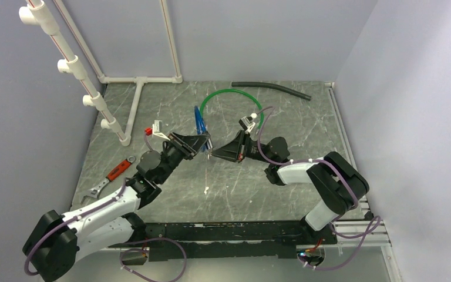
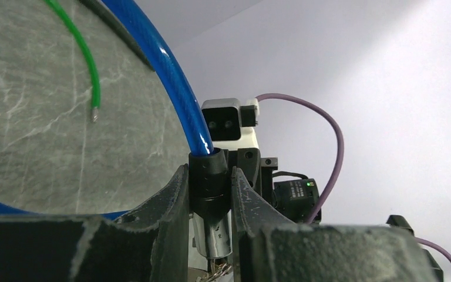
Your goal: Unlock with the key
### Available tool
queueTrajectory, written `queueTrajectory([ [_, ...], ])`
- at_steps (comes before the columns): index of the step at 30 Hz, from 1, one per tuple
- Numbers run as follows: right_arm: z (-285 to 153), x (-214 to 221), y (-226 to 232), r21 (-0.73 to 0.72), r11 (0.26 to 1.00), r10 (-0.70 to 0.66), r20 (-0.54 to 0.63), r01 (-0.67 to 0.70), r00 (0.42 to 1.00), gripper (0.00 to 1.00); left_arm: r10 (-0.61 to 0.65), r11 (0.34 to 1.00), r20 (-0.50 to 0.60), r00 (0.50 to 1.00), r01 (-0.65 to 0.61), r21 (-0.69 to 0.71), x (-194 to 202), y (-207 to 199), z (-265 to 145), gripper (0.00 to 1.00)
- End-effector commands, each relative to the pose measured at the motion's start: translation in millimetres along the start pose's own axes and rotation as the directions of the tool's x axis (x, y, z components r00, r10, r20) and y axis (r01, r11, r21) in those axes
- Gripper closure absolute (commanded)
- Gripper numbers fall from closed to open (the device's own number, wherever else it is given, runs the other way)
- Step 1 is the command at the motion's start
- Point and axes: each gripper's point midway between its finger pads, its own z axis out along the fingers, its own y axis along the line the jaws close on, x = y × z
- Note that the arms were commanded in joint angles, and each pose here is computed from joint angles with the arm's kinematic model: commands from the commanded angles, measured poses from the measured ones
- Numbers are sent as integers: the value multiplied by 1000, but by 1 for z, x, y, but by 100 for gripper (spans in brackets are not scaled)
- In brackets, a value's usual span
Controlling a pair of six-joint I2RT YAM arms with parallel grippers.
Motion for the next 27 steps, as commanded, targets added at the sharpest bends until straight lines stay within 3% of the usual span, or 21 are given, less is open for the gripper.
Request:
queueTrajectory([
  [1, 1, -26, 107, -332, 905, -230, 141, 265, 963, 100, 18, 976, -33, 999, -10, 218, 9, -38, -9, 100],
  [16, 3, -23, 205, -522, 762, -369, 135, 383, 920, 100, 152, 796, -47, 987, -94, 598, 21, -109, -29, 100],
  [21, -1, -18, 225, -556, 725, -403, 136, 407, 905, 100, 171, 799, -33, 985, -118, 590, 19, -110, -27, 100],
  [27, 4, -20, 201, -510, 780, -368, 97, 363, 925, 100, 214, 828, -28, 976, -166, 535, 14, -110, -25, 100],
])
